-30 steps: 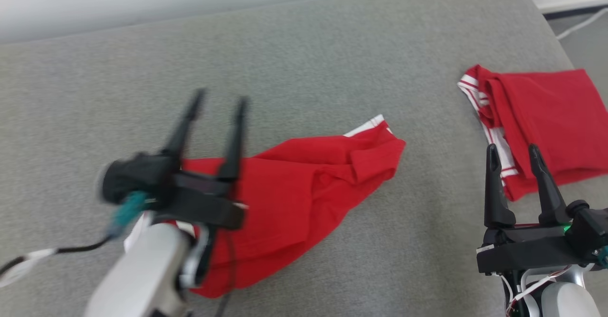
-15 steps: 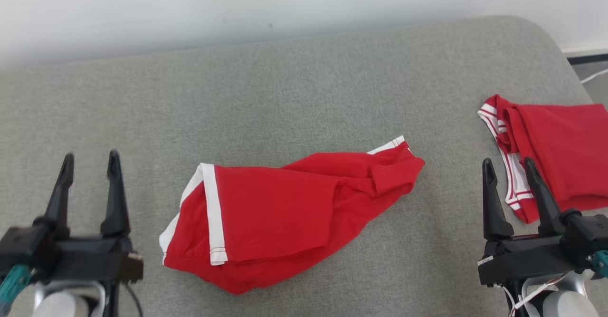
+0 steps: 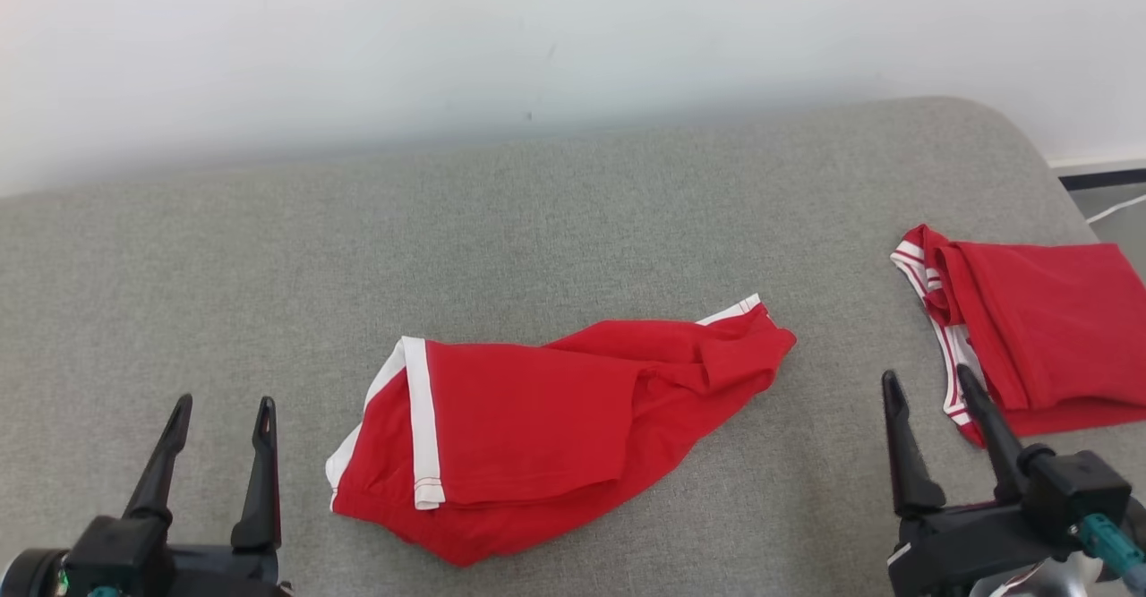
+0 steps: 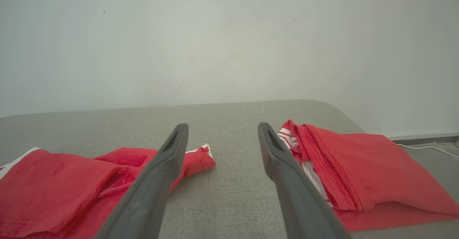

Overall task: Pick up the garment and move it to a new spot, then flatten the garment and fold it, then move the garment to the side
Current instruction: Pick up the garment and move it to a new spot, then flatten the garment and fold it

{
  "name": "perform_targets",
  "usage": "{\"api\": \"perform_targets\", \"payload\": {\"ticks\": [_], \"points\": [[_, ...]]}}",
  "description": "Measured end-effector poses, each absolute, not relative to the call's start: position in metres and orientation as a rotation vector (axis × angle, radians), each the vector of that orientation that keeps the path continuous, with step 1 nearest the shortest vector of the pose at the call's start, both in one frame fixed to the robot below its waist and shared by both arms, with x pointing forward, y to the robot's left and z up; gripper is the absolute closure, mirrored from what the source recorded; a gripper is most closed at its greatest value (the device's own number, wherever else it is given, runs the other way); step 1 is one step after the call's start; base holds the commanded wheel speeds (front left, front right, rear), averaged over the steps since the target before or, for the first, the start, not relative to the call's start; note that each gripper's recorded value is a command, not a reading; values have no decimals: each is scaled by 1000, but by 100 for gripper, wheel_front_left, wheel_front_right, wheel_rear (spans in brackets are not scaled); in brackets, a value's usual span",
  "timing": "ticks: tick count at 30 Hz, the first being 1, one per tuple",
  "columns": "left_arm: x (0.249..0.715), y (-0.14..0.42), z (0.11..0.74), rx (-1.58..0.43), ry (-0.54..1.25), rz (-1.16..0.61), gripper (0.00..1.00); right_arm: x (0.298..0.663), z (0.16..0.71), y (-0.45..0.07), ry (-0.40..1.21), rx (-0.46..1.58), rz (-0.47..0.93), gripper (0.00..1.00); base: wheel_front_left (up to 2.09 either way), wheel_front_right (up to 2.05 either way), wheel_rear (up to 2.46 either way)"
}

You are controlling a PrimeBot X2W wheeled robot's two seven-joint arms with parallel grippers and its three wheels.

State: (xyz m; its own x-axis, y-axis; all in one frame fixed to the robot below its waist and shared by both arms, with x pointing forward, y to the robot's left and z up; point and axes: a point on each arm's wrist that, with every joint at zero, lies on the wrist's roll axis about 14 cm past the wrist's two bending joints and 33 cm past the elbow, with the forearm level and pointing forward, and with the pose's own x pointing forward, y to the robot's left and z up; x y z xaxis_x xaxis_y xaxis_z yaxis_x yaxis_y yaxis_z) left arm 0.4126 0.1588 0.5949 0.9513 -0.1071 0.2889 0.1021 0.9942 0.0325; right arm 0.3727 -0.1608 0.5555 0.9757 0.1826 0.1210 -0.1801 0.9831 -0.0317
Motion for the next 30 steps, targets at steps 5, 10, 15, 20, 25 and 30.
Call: {"api": "perform_targets", "payload": {"ticks": [5,10,15,20,25,30], "points": [[402,164,593,21,-277,-78,0,363,555,-150,-115,-18,212,0,0,0,0],[394,169,595,26,-278,-61,0,358,561,-143,-128,-18,232,0,0,0,0],[389,177,594,31,-275,-31,0,358,562,-139,-128,-18,244,0,0,0,0],[388,181,595,32,-275,-18,0,359,562,-137,-128,-16,252,0,0,0,0],[388,182,593,27,-270,-14,0,359,562,-136,-126,-14,253,0,0,0,0],[389,182,591,28,-266,-13,0,360,561,-137,-121,-15,252,0,0,0,0]]}}
